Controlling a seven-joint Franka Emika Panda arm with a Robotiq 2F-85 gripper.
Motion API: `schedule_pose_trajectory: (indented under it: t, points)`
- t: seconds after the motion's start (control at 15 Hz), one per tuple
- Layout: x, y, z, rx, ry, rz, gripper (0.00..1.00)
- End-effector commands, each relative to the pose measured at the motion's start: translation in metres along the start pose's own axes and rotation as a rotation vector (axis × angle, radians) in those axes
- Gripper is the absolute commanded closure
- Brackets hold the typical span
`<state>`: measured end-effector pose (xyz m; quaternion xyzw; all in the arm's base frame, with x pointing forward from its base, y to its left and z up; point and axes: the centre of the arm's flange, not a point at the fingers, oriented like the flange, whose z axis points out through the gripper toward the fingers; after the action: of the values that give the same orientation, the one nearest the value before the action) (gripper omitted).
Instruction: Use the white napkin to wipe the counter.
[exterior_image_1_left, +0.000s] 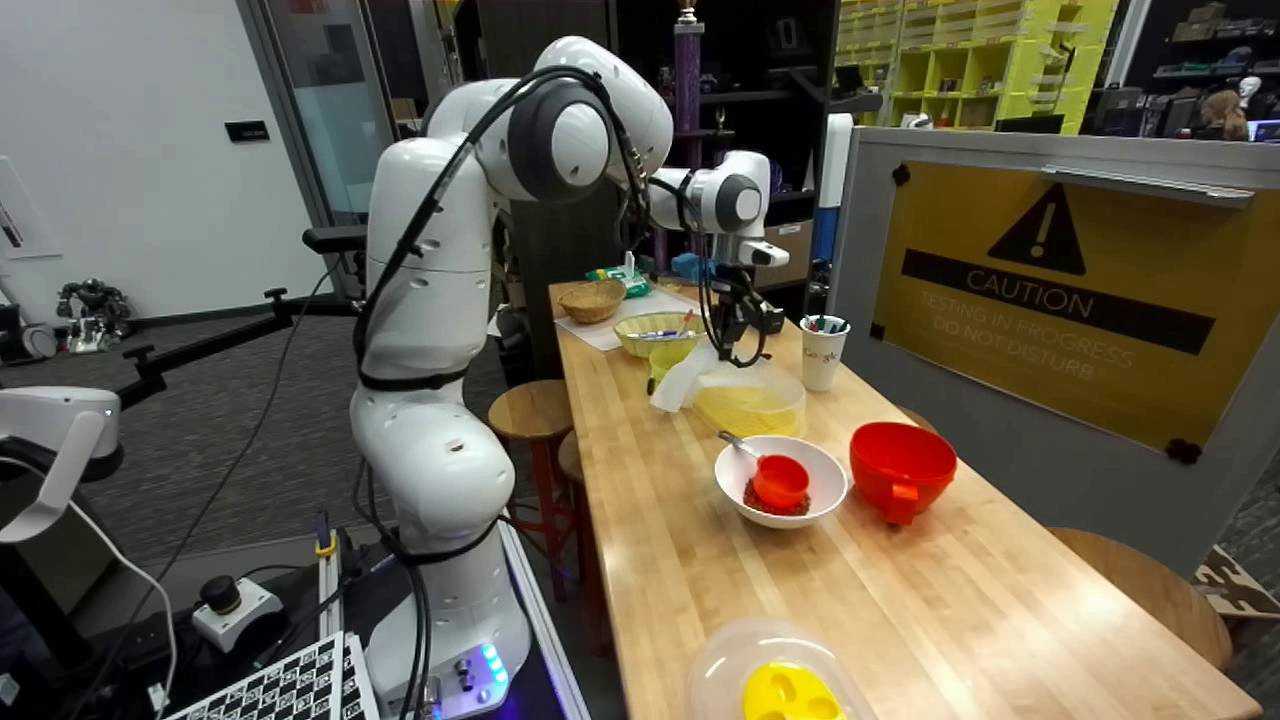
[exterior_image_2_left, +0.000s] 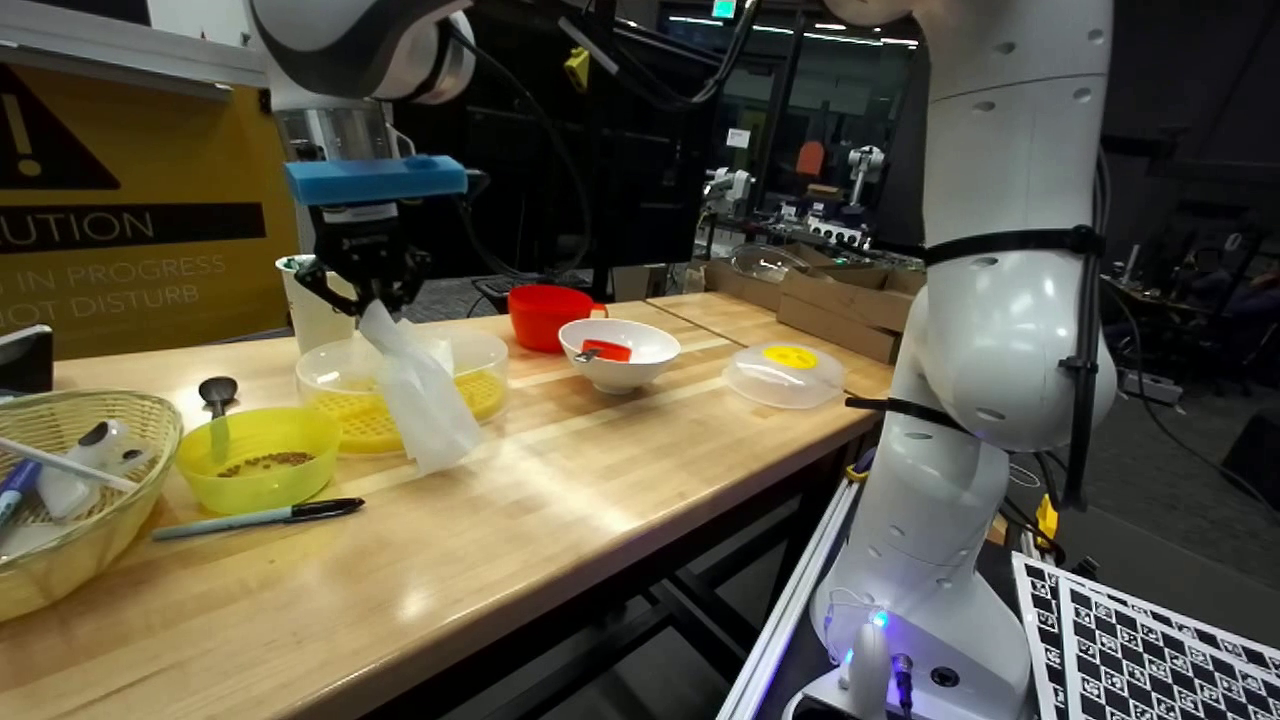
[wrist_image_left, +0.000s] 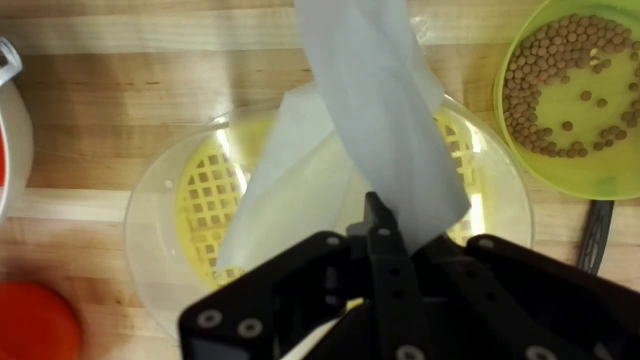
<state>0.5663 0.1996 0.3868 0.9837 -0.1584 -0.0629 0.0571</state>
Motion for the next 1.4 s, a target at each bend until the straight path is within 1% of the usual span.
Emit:
schedule_pose_trajectory:
  t: [0.0,0.33,0.73,1.07,1.33]
  points:
    - [-0.02,0.031,-0.007,-0.014,-0.018,0.024,1.0]
    - [-0.019,0.065,0.006,-0.025,-0.073,0.086,1.0]
    - [-0.023,0.105,0.037,-0.044,-0.169,0.163,1.0]
    - [-0.039,0.123,0.055,-0.058,-0.211,0.199,1.0]
    - [-0.052,0.123,0.071,-0.08,-0.233,0.2,1.0]
